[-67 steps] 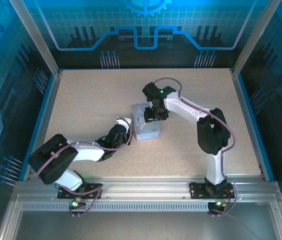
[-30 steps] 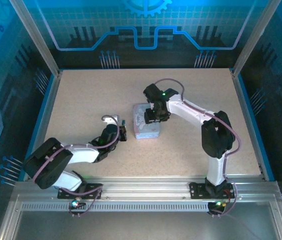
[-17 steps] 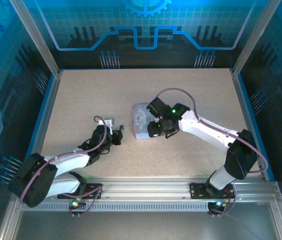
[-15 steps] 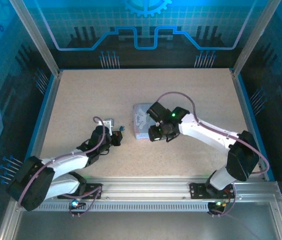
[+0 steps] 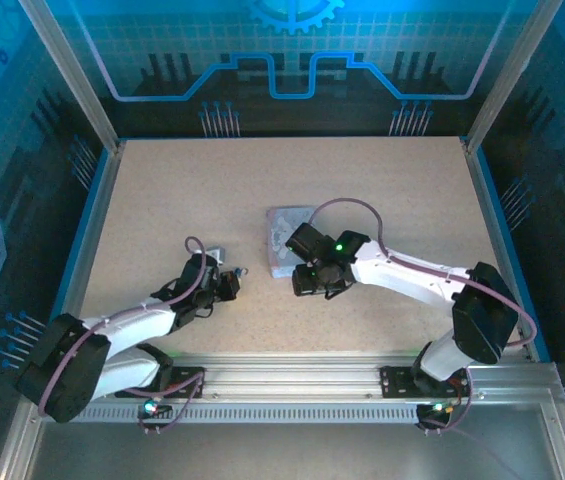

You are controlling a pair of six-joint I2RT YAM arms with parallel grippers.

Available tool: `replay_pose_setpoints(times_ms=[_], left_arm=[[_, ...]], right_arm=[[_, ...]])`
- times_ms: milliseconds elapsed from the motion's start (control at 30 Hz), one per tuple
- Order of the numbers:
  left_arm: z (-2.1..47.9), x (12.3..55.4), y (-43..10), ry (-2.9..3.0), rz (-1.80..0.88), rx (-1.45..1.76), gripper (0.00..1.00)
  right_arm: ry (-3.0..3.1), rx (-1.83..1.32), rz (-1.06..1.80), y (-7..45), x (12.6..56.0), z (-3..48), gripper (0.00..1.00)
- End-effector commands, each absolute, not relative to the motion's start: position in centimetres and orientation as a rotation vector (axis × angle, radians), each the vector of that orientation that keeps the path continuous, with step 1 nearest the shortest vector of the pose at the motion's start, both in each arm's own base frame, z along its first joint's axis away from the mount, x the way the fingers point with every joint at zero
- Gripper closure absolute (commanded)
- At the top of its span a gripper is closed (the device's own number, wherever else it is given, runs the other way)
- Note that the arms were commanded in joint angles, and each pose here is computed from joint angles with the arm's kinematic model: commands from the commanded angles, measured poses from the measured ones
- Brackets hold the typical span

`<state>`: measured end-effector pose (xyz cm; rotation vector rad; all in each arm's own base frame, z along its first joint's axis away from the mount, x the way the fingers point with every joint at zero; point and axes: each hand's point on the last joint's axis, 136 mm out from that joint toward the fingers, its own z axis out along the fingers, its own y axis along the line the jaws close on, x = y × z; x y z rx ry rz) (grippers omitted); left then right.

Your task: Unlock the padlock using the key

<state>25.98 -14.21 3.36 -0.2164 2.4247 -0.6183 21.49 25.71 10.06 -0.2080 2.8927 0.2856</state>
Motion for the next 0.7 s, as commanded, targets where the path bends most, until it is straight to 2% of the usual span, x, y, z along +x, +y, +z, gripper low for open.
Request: replay_pose_setpoints(times_ms=[0,133,567,667], left_arm=[[3.4,26.0,-14.0,2.459,-0.606,-0.248,0.88],[3.5,25.9,-13.2,2.473,-0.545,-0.250,0.73],[6.2,26.1,-12.0,2.461,-0.432,-0.186,0.51],[7.7,26.5,-11.7,2.454,-0.382,-0.137,0.39]], right_arm=[[2.926,-0.170,0.317,26.5,21.0,8.5,0.50],[2.949,-0.137,0.350,26.8,21.3,7.7,0.50],[2.930,-0.055,0.375,25.2,23.1,7.5,0.50],[2.913,-0.007,0.354,23.4,23.8,7.8,0.49]])
